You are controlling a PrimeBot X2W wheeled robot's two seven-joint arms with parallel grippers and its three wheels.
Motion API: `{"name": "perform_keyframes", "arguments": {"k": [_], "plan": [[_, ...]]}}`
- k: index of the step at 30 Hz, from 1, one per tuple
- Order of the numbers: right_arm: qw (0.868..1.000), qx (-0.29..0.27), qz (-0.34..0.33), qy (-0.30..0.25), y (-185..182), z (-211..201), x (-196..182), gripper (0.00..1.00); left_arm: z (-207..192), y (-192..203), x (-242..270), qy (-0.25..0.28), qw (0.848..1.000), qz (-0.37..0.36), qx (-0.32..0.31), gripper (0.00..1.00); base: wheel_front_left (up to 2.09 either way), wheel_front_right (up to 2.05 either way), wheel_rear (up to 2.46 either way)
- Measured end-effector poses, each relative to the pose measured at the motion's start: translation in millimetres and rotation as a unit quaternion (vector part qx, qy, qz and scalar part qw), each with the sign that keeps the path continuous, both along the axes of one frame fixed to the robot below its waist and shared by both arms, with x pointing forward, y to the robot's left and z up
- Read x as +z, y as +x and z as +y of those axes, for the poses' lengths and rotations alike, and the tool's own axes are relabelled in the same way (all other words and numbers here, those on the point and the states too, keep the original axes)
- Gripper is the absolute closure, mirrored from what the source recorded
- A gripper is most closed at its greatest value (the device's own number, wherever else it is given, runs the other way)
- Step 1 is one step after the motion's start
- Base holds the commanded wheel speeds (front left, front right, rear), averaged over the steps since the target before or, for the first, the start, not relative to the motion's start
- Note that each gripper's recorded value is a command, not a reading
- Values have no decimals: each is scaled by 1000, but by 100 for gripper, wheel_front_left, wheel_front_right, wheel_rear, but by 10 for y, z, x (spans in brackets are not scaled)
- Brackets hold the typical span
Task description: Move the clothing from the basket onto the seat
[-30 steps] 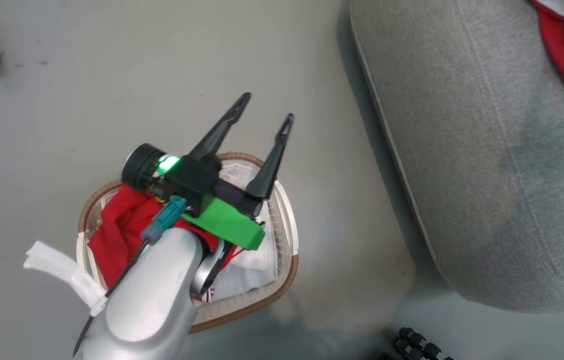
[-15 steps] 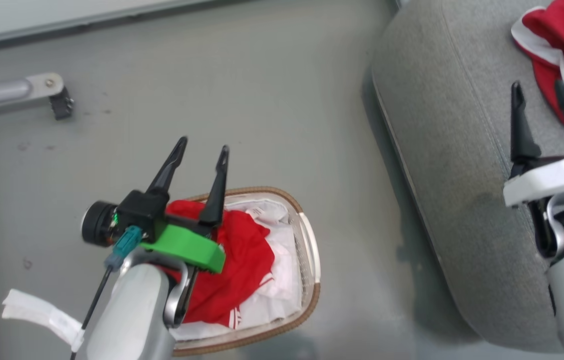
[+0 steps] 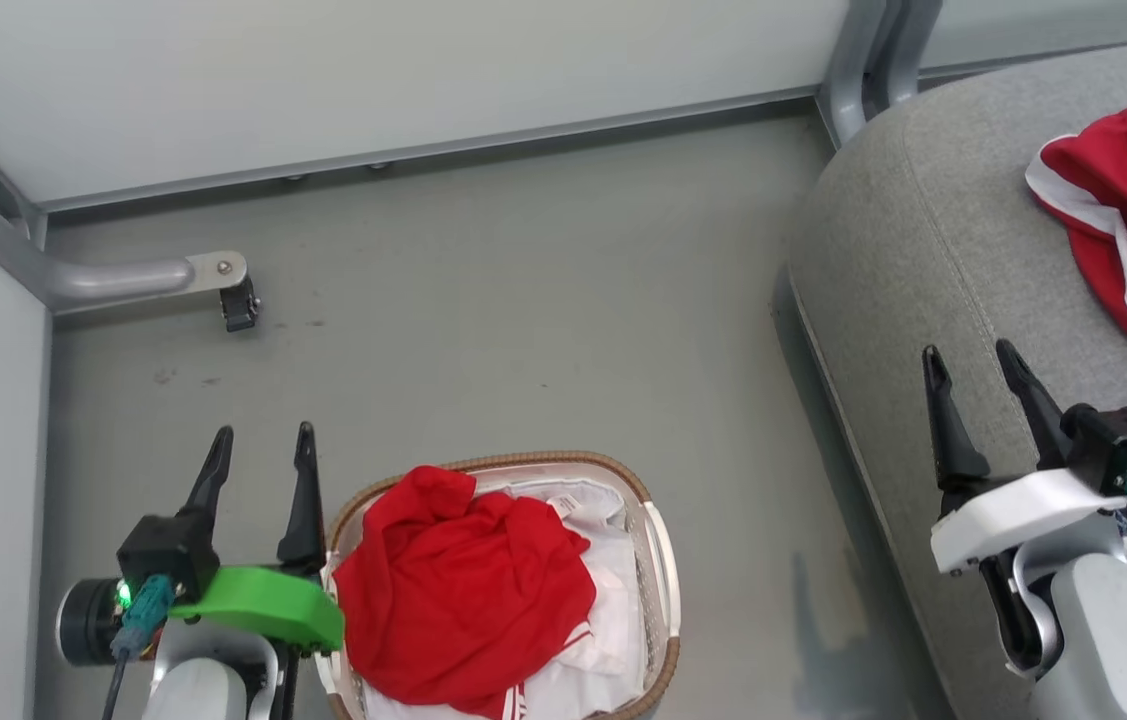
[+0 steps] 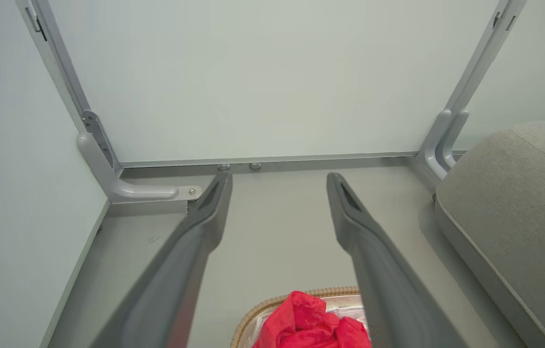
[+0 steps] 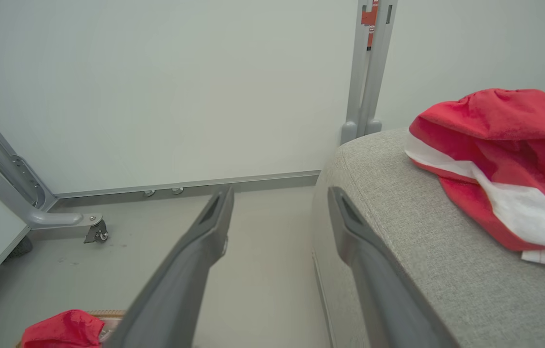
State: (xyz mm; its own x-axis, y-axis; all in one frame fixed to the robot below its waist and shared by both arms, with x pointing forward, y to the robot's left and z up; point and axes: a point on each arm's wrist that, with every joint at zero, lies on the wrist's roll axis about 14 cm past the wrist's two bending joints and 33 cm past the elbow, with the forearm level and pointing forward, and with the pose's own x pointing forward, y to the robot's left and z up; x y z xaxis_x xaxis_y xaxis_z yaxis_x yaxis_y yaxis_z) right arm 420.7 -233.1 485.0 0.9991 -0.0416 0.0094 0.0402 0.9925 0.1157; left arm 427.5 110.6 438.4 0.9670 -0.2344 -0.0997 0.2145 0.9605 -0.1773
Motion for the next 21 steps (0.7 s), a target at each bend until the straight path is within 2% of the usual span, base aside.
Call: {"name": "perform_keyframes", "arguments": {"k": [11,21], "plan": [[1000,15,6,17,-342,188,-37,0,427,-452,53,17,998,0,60,0,0,0,0],[999,24,5,21,-531,282,-39,0,489,-682,102,4,997,-4,76,0,0,0,0]]}}
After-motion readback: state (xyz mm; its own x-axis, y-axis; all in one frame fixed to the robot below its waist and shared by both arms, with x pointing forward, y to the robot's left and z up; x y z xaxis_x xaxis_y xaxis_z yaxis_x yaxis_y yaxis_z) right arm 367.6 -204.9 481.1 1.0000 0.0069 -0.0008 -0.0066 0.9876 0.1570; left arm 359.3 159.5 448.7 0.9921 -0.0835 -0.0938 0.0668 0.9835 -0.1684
